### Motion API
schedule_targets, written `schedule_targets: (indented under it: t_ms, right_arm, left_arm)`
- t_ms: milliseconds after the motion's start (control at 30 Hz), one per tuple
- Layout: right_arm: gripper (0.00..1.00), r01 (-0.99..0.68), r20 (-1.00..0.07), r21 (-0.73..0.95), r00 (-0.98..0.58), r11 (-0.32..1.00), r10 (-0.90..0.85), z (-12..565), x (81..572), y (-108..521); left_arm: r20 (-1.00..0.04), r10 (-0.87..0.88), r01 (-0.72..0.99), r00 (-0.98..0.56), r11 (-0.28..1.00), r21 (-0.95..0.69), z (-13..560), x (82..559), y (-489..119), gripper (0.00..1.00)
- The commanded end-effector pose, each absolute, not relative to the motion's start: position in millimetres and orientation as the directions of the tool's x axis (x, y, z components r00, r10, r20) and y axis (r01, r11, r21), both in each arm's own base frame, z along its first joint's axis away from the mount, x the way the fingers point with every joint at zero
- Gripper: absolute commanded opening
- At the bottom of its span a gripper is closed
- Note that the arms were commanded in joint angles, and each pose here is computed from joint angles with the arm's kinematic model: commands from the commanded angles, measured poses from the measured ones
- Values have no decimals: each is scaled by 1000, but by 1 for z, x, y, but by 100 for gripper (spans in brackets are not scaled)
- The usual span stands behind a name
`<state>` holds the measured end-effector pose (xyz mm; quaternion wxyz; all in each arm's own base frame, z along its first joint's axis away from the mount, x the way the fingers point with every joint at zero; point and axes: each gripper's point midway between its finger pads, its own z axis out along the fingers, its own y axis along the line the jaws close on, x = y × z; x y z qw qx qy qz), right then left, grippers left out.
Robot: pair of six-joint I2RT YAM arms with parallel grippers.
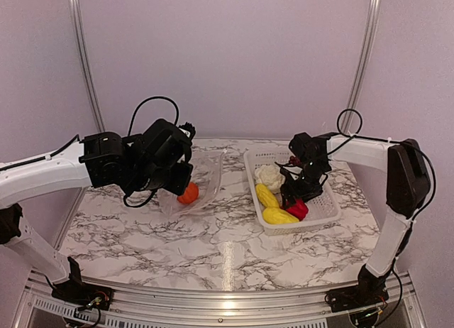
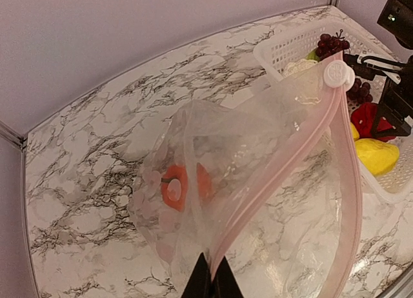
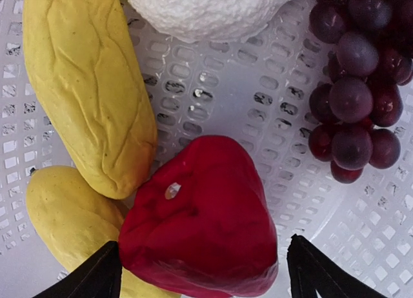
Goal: Place the food in the zip-top bag and seal the zipper
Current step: Adjust the fake vegetable in the bin, then pick up the fake vegetable from the bin.
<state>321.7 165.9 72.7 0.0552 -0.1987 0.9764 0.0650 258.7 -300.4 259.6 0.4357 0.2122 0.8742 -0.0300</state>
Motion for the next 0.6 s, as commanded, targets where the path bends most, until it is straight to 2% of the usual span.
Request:
schedule_targets:
  t_ms: [0, 100, 267, 400, 567]
  right_arm:
    - [85, -372, -112, 85, -925, 924, -362, 54, 326, 162]
    - [85, -363, -110, 76, -929, 929, -354, 52, 328, 161]
    - [74, -339, -136, 34, -934, 940, -332, 59, 335, 155]
    - [66, -305, -198, -4, -933, 952, -300, 85, 348, 152]
    - [60, -270, -315, 37, -917, 962, -245, 137, 359, 159]
  left_arm:
    - [-788, 329, 399, -521, 910, 116, 267, 259, -298, 2]
    - [-786, 333, 403, -521, 908, 117, 266, 259, -300, 2]
    - [-786, 340, 406, -516, 905, 125, 267, 261, -303, 2]
    - [-786, 342, 405, -515, 905, 128, 268, 264, -307, 3]
    - [-782, 339, 422, -523, 900, 108, 267, 267, -322, 3]
